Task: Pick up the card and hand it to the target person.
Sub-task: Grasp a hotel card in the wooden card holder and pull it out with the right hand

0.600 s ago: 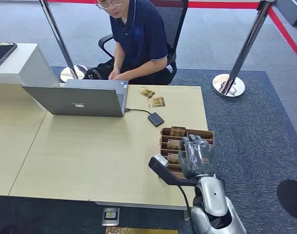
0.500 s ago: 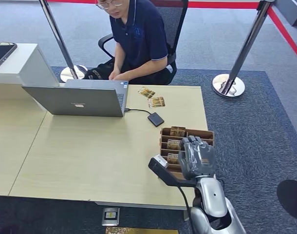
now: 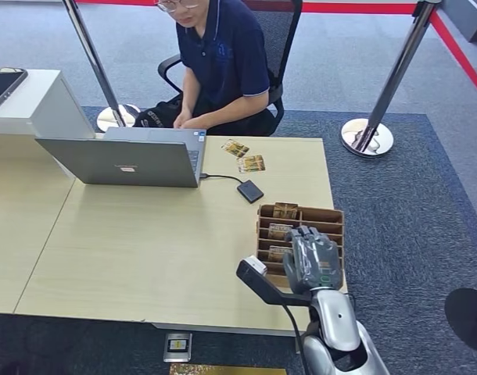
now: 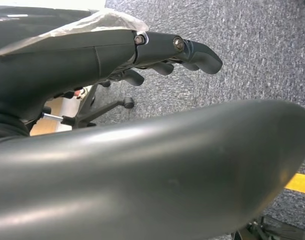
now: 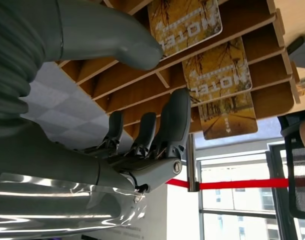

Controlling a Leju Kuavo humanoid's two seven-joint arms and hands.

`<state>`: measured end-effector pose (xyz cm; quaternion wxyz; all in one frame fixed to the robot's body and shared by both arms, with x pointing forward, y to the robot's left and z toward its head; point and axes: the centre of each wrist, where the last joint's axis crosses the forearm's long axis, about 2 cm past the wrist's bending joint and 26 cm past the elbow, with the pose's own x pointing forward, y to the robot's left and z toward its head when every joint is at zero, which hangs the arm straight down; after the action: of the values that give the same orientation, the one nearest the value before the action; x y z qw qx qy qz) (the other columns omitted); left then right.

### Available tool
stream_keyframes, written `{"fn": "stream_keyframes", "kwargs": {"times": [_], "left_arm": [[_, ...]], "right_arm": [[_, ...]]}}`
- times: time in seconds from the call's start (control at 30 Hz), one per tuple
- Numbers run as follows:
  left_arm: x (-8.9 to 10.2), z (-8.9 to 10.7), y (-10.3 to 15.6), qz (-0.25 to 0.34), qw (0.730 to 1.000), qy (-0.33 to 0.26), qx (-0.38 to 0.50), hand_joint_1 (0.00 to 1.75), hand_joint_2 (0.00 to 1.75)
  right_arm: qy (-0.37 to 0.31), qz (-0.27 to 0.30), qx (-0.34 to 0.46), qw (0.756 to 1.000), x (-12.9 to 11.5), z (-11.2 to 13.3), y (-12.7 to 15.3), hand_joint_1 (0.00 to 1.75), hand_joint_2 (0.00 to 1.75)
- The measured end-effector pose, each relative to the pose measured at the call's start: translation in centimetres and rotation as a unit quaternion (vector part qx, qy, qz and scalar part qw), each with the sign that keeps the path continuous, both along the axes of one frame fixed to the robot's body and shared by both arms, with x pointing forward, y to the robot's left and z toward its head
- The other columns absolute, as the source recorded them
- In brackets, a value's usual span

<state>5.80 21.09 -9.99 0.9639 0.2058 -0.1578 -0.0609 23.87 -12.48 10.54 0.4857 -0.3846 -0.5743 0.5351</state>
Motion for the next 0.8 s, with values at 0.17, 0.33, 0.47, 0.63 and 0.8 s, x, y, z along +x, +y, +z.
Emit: {"fn": "stream_keyframes", "kwargs": {"times": [0.17,0.33,0.47,0.63,0.8], "left_arm": [[0.00,0.00,0.02,0.000,1.000,0.000,0.000,0.00,0.00],[0.00,0.00,0.02,0.000,1.000,0.000,0.000,0.00,0.00],[0.00,0.00,0.02,0.000,1.000,0.000,0.000,0.00,0.00],[0.00,0.00,0.02,0.001,1.000,0.000,0.000,0.00,0.00],[0.00,0.00,0.02,0.001,1.000,0.000,0.000,0.00,0.00]], "right_arm": [[-0.002,0.001,0.001,1.000,0.02,0.09,-0.01,1.53,1.75],[-0.003,0.002,0.002,1.000,0.04,0.17,-0.03,1.54,1.75],[-0.004,0.002,0.003,1.000,0.05,0.24,-0.05,1.54,1.75],[-0.005,0.003,0.004,1.000,0.06,0.30,-0.06,1.54,1.75],[-0.007,0.004,0.004,1.000,0.08,0.38,-0.08,1.54,1.75]]}}
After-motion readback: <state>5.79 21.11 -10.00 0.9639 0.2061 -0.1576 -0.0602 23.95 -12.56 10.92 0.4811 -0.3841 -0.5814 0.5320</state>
